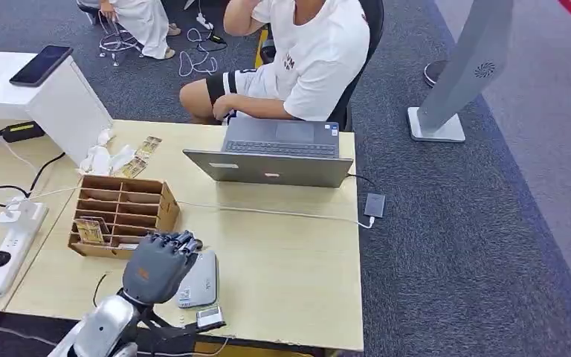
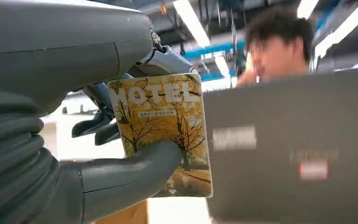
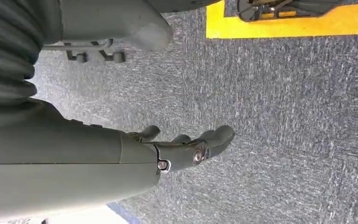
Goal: Pass the card to the sensor for recognition and then transmit it.
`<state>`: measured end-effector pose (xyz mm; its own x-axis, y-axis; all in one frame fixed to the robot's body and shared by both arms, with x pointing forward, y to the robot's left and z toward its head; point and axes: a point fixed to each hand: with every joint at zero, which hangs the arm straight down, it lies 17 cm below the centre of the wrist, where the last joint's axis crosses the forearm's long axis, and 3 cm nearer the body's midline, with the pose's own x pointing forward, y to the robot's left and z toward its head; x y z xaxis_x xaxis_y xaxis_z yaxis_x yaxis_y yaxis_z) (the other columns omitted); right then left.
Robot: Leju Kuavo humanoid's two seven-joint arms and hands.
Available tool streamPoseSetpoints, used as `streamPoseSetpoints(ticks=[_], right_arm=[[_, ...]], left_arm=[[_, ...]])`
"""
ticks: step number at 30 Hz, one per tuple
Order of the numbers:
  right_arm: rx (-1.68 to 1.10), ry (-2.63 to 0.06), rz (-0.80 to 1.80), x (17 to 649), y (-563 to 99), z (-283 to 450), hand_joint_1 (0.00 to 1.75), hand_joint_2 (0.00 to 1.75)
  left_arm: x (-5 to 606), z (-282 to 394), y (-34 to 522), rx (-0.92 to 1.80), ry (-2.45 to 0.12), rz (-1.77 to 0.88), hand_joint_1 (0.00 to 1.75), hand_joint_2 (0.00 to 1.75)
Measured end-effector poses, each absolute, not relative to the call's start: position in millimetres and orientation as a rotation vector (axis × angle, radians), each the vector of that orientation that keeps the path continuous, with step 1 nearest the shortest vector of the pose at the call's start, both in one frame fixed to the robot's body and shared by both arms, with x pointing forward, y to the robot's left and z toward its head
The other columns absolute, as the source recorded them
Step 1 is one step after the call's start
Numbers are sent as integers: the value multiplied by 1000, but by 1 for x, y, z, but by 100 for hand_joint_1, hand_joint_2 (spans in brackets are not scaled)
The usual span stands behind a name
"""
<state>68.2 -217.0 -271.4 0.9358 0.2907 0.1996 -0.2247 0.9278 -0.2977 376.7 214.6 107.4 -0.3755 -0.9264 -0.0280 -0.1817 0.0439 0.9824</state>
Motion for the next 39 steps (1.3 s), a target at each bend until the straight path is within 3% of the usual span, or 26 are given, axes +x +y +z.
streamPoseSetpoints(ticks=[21,39], right_arm=[[-271,-261,299,71,-212,-270,0,175],[-261,-266,303,72,-210,-270,0,175]], left_arm=[[354,30,235,1025,-1393,-1556,175,175],[354,16,235,968,-1353,-1529,175,175]])
